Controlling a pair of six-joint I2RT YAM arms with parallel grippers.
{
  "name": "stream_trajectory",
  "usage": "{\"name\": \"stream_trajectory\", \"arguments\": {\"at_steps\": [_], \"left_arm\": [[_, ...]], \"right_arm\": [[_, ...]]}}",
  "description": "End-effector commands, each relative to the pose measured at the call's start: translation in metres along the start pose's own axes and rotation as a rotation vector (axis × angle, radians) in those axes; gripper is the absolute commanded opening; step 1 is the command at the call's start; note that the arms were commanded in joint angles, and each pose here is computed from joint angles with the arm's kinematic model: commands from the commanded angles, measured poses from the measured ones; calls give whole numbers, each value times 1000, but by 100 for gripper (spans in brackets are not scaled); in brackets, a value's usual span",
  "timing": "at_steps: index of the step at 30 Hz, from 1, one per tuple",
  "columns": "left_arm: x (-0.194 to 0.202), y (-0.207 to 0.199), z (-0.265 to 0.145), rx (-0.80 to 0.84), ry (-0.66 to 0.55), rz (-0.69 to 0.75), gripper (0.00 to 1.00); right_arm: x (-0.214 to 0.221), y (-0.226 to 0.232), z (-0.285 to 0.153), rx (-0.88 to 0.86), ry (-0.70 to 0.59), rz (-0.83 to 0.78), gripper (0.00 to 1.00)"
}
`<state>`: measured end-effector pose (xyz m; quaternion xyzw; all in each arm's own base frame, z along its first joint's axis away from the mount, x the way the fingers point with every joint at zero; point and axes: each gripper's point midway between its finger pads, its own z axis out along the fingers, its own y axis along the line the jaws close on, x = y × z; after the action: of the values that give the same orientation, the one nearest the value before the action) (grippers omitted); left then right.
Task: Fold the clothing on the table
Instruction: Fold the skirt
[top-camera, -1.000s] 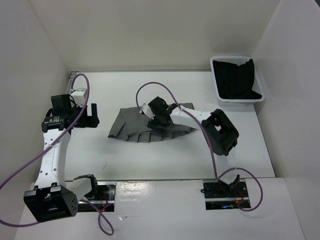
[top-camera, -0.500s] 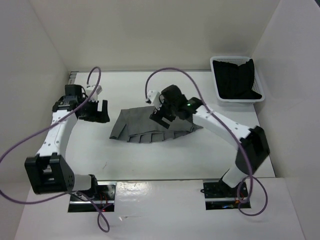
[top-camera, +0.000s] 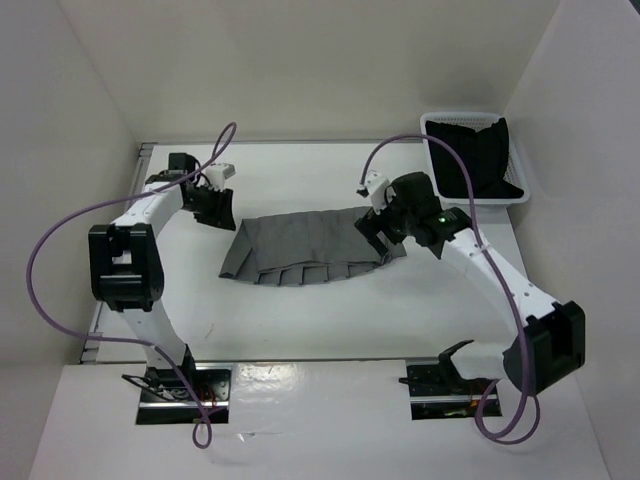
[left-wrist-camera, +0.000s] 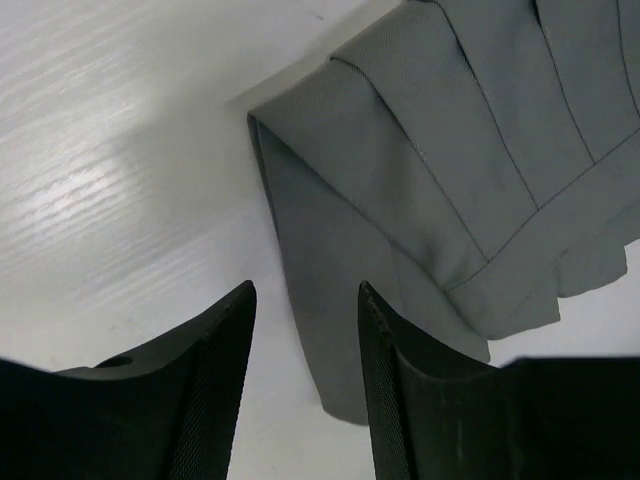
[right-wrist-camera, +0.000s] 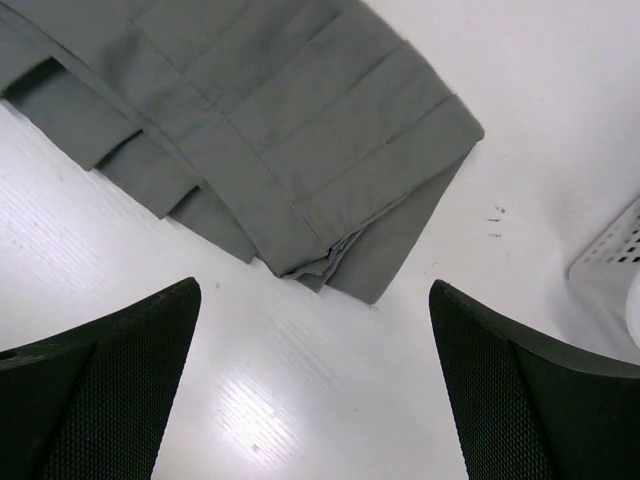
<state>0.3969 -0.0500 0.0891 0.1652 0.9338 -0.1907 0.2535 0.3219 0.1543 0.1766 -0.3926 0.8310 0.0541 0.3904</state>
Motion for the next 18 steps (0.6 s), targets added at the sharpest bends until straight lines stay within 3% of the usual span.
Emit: {"name": "stream_trajectory", "arguments": {"at_steps": [1, 12, 18], "left_arm": [[-25, -14, 10, 86, -53, 84, 53], [-33, -1, 50, 61, -25, 110, 75], [-38, 8, 62, -2, -10, 109, 78]], "right_arm": [[-25, -6, -35, 17, -151, 27, 99], [-16, -12, -47, 16, -204, 79, 99], [-8, -11, -49, 0, -210, 95, 99]]}}
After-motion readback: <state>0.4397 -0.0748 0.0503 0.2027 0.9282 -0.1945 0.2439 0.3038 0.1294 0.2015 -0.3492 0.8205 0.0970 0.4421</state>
